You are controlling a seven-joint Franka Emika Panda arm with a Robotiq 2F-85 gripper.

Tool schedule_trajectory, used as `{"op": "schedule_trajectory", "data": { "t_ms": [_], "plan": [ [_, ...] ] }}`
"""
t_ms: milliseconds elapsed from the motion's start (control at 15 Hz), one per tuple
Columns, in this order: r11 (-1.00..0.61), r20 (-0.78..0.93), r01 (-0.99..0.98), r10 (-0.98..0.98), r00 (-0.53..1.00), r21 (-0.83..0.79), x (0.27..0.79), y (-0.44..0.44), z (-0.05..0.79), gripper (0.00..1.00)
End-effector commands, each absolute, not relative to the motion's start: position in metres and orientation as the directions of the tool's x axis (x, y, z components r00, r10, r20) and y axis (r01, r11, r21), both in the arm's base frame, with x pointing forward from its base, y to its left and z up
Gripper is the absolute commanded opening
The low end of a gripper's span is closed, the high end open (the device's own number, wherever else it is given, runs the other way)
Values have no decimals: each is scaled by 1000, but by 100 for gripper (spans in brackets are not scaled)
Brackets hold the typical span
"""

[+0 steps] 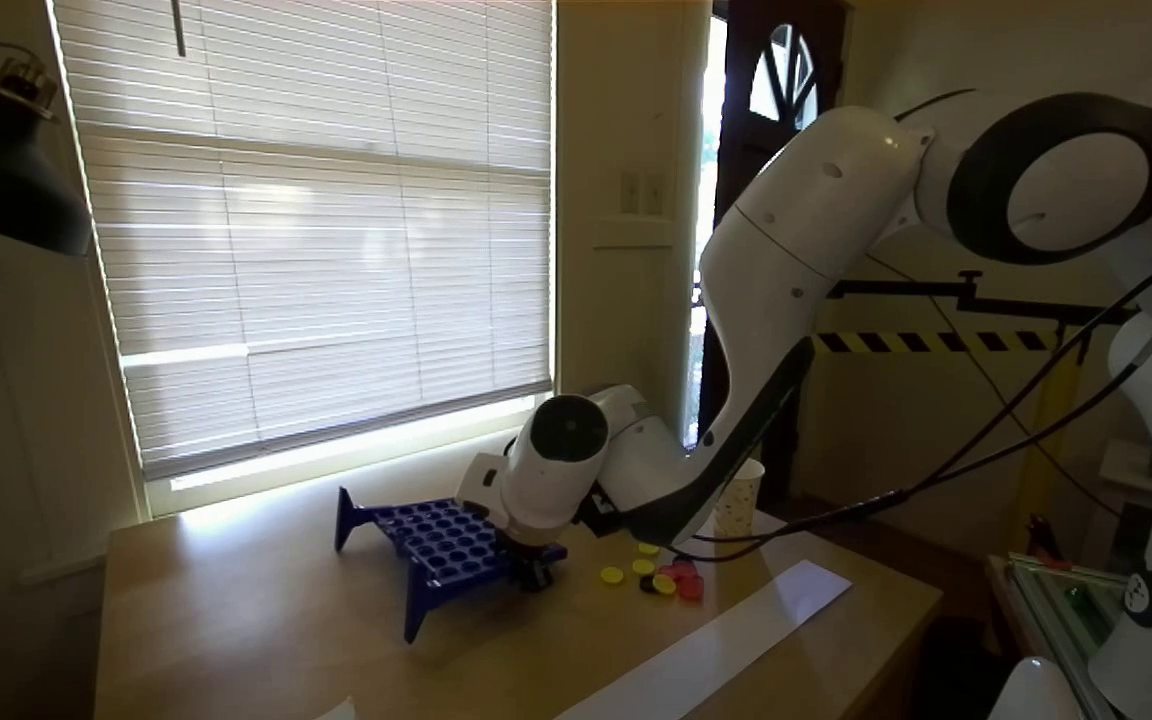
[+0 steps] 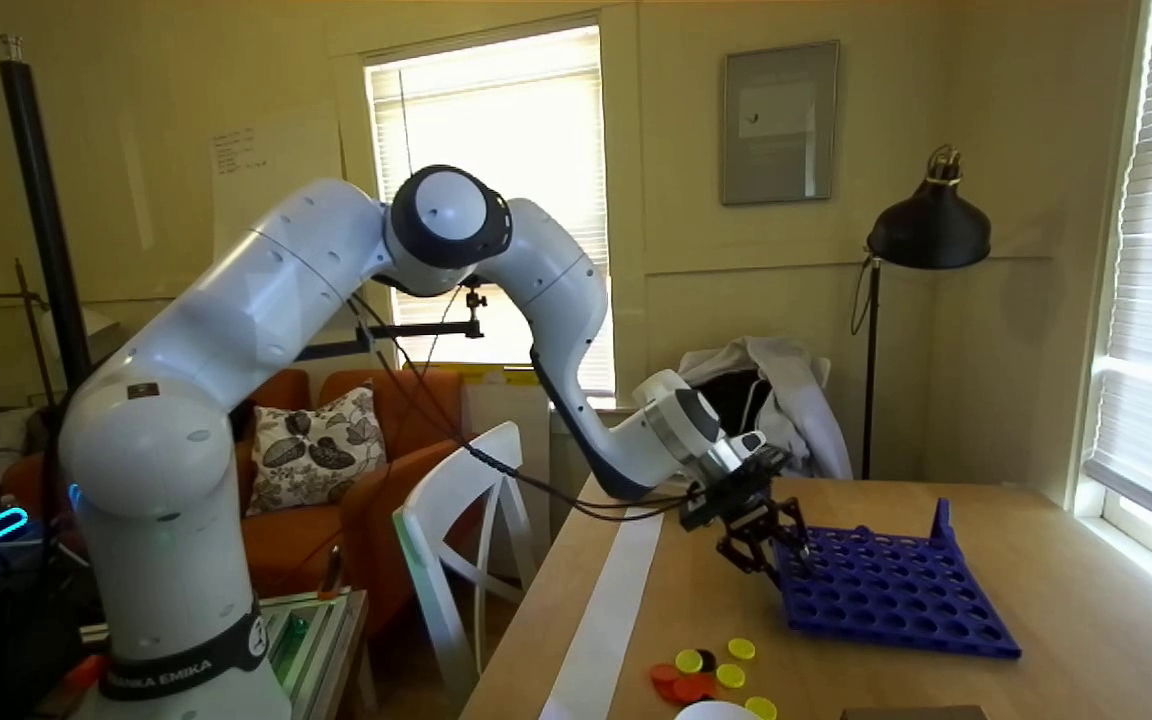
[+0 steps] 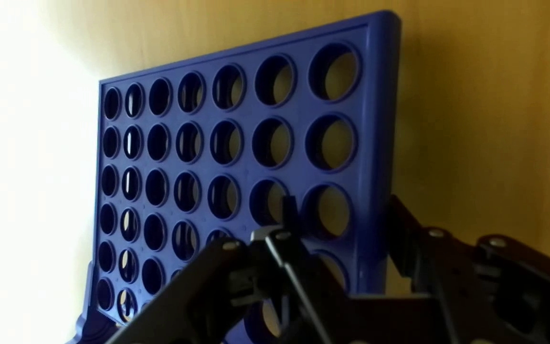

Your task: Pick up the blue object and put it upright on the table

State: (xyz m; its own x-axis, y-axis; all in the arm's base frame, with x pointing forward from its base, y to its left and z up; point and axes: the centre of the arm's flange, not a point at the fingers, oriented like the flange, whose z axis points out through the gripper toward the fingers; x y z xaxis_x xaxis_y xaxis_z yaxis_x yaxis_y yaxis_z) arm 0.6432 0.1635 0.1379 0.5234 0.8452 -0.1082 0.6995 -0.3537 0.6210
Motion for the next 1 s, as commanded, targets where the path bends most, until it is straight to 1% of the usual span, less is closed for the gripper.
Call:
{"op": "schedule_trajectory", "data": {
  "t_ms": [0, 533, 933],
  "plan": [
    [-293, -191, 702, 830, 524, 649, 639, 171, 134, 21],
    [-215, -251, 702, 831, 497, 679, 628, 186, 131, 21],
    [-285, -178, 722, 852, 492, 631, 630, 172, 120, 21]
  ]
}}
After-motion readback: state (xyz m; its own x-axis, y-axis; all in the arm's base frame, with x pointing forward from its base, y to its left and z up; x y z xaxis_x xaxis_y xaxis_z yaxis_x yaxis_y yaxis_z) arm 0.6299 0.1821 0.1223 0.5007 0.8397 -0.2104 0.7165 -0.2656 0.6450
